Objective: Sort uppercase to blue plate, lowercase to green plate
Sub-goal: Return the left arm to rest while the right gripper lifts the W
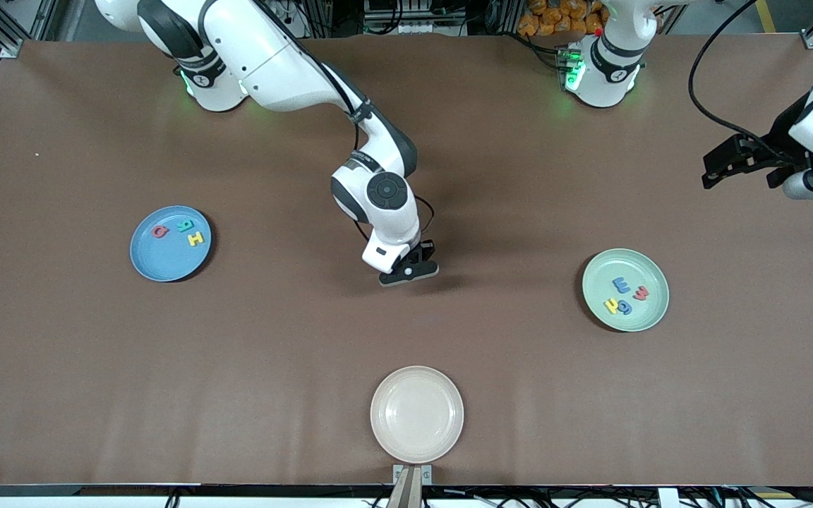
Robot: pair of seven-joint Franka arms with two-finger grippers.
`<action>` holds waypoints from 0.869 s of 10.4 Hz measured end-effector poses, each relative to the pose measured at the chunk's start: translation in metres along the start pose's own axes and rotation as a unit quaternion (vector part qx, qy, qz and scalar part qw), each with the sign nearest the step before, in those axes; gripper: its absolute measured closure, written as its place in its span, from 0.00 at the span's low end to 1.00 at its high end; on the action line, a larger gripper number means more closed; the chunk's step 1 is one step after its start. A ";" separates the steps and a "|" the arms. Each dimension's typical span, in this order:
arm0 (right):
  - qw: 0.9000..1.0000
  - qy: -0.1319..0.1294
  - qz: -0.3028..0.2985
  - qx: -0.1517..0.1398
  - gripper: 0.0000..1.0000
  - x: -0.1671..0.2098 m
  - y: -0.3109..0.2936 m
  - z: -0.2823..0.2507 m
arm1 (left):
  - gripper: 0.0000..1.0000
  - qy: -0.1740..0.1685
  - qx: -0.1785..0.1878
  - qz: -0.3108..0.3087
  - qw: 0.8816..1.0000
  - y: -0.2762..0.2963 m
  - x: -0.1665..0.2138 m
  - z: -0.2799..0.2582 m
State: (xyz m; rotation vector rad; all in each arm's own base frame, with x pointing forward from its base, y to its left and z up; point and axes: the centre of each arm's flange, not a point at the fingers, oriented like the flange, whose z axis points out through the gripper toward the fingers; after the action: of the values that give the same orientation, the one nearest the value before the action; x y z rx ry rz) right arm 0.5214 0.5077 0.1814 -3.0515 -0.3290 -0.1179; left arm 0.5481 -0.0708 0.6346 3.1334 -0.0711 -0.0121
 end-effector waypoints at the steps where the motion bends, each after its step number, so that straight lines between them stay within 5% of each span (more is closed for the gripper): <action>1: 1.000 0.000 0.000 0.000 0.65 0.000 0.000 0.000 | 0.00 -0.001 0.000 0.013 1.000 0.003 -0.001 0.000; 4: 1.000 -0.001 -0.003 -0.002 0.65 0.004 0.004 -0.002 | 0.00 0.007 0.000 0.021 1.000 0.004 -0.001 -0.009; 9: 0.997 -0.042 -0.055 -0.041 0.65 0.035 0.069 -0.022 | 0.00 0.015 -0.001 0.018 1.000 -0.002 0.000 -0.016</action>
State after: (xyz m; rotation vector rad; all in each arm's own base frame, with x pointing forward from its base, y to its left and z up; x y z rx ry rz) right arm 0.5693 0.4461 0.2017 -3.1251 -0.5117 -0.0080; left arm 0.5480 -0.0685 0.6503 3.1289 -0.1259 0.0348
